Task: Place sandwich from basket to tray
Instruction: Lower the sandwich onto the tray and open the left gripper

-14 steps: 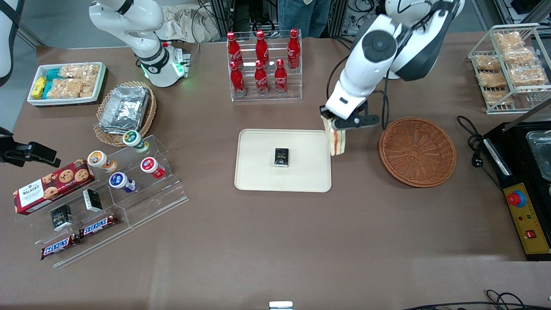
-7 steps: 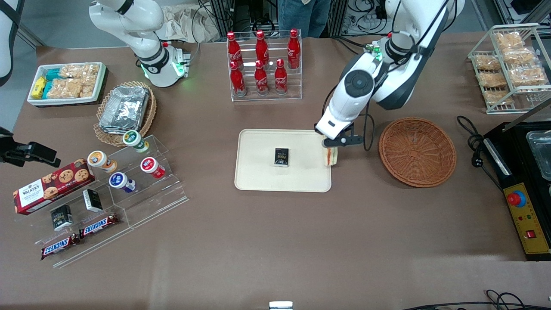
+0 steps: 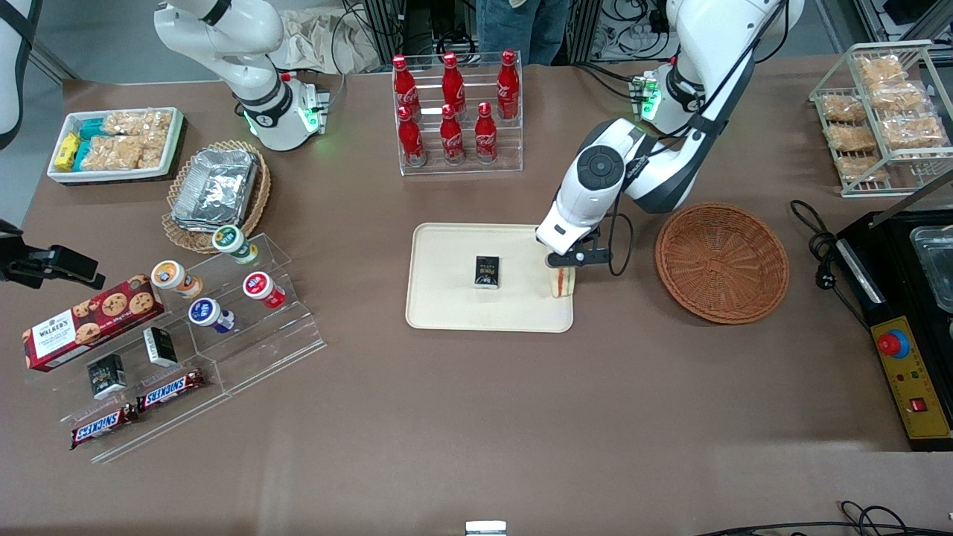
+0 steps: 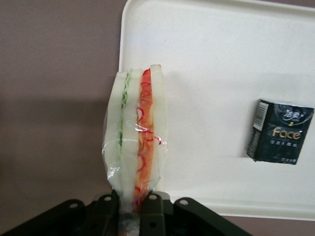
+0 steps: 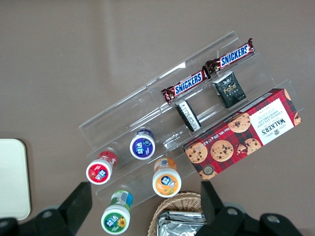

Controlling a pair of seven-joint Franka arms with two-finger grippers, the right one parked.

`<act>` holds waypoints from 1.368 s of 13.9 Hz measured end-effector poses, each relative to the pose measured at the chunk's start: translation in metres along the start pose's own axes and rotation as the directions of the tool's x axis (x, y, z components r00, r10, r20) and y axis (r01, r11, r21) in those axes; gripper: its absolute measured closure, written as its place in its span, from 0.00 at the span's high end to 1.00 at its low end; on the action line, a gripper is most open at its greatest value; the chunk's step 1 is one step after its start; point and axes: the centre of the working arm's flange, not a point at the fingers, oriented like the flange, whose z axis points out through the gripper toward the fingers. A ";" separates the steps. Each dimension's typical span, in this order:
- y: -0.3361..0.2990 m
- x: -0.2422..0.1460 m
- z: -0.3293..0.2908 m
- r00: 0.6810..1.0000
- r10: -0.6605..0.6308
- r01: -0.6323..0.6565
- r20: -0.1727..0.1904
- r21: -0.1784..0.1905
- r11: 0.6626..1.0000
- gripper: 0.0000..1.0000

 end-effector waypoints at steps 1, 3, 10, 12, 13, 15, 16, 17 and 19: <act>0.000 0.000 0.004 1.000 0.001 -0.001 0.003 -0.001 1.000 0.16; 0.001 0.001 0.007 1.000 0.001 -0.001 0.004 -0.005 1.000 0.16; 0.008 0.007 0.006 0.999 0.045 -0.045 -0.025 0.010 0.999 0.70; 0.015 0.017 -0.005 0.999 0.013 -0.013 -0.042 -0.004 1.000 0.90; 0.019 0.022 -0.015 0.999 -0.001 0.001 -0.050 -0.002 1.000 0.99; 0.021 0.031 -0.047 0.999 -0.013 0.015 -0.037 0.049 0.999 1.00; 0.020 0.032 -0.068 1.000 -0.017 0.019 -0.022 0.090 0.996 1.00; 0.016 0.033 -0.091 1.000 -0.012 0.014 -0.016 0.123 0.992 1.00; -0.004 0.035 -0.143 1.000 0.002 0.001 -0.017 0.135 0.991 1.00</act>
